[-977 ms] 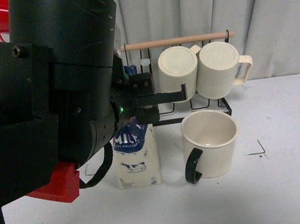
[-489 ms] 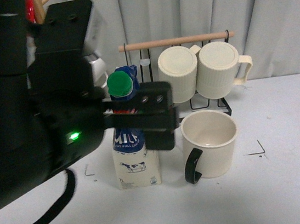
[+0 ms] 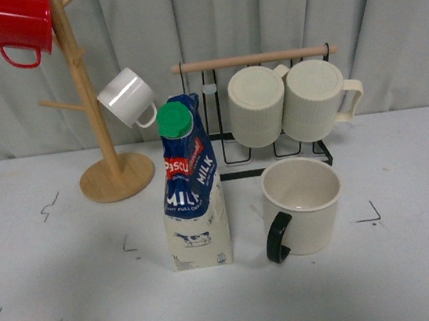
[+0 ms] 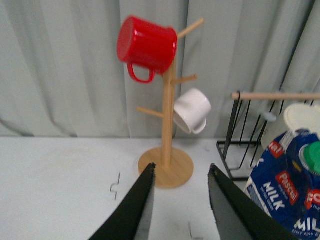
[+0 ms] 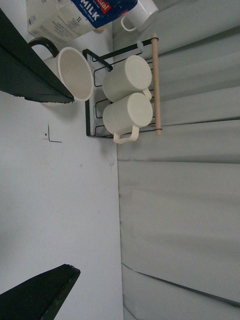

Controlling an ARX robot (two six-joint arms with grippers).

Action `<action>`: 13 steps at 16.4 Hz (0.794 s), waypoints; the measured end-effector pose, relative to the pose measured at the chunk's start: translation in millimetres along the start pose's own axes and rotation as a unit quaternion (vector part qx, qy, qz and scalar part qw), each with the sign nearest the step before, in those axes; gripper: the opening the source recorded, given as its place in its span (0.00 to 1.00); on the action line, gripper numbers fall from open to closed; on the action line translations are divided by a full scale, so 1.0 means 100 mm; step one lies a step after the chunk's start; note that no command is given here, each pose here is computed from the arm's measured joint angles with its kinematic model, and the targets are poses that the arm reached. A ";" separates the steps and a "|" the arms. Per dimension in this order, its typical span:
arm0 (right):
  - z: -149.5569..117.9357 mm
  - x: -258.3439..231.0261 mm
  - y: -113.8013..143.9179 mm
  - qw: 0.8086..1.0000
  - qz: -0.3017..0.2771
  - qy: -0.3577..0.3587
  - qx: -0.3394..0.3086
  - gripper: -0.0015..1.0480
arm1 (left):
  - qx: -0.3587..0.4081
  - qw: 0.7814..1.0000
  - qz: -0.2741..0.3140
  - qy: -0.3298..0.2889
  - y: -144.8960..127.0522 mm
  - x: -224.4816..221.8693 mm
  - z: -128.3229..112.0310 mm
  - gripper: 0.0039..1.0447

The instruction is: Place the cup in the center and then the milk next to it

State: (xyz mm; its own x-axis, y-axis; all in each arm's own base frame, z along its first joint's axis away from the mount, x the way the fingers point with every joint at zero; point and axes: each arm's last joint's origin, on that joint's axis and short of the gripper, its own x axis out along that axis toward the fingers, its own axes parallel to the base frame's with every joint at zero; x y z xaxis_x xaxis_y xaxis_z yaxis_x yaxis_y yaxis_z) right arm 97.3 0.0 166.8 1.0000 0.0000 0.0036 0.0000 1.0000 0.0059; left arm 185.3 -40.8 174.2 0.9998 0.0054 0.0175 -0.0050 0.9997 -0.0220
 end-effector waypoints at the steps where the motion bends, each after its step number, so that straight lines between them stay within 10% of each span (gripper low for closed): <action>1: 0.00 0.00 0.00 1.000 0.000 0.000 0.000 0.94 | 0.002 1.000 0.001 0.008 0.07 -0.07 -0.08 0.19; 3: 0.00 0.00 0.00 1.000 0.000 0.000 0.000 0.94 | 0.007 1.000 -0.002 0.029 0.17 -0.22 -0.16 0.01; 13: 0.00 0.00 0.00 1.000 0.000 0.000 0.000 0.94 | 0.004 1.000 -0.001 0.008 0.42 -0.52 -0.05 0.01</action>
State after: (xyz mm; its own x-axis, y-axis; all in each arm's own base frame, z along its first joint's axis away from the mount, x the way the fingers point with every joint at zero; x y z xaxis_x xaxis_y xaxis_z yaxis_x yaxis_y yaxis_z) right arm 97.3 0.0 166.8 1.0000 0.0004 0.0036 -0.0004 1.0000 0.0059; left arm 132.8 0.3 167.4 1.0000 0.0038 0.0025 -0.0038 0.9999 -0.0147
